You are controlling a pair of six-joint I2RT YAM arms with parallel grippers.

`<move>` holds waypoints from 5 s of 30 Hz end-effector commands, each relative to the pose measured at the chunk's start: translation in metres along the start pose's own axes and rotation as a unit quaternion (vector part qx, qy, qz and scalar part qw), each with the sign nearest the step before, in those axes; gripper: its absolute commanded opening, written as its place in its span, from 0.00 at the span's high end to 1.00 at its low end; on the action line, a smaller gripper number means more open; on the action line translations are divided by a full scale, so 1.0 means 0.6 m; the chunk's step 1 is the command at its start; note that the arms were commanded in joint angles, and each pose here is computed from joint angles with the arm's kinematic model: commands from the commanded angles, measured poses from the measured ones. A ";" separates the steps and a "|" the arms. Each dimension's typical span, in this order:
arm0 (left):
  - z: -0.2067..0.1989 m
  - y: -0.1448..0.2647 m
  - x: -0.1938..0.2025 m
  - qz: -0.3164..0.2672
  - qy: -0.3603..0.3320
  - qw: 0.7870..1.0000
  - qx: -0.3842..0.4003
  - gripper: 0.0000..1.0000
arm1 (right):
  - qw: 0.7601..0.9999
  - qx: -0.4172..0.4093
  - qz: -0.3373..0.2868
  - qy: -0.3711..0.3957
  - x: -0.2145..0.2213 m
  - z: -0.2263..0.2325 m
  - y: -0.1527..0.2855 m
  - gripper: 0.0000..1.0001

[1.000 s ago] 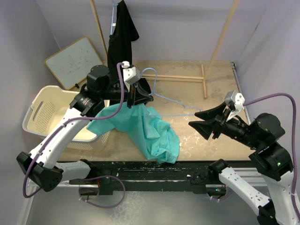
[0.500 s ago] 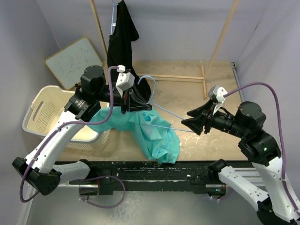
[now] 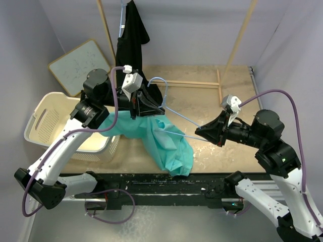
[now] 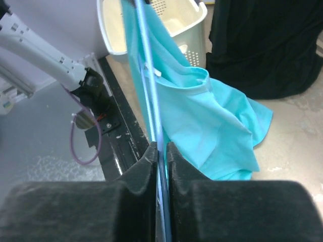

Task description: Remove the t-shirt from the hanger

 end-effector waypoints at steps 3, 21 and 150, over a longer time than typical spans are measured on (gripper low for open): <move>0.002 -0.001 -0.027 -0.033 -0.035 0.999 -0.013 0.89 | 0.999 0.033 -0.010 -0.013 -0.009 -0.011 -0.002 1.00; 0.040 0.047 -0.006 -0.058 -0.008 0.967 -0.247 0.01 | 0.972 0.229 0.014 -0.049 -0.027 -0.033 0.085 1.00; 0.193 -0.068 0.473 0.192 0.366 0.697 -0.586 0.01 | 0.891 0.432 -0.079 -0.116 0.060 -0.111 0.131 0.00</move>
Point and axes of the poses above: each gripper's point midway between its finger pads, its own y axis back along the fingers, its own z axis along the line the jaws close on, x = y × z, the point moved 6 cm from there along y, back along the fingers, and after that the axes turned 5 degrees about y, right-handed, at the moved point
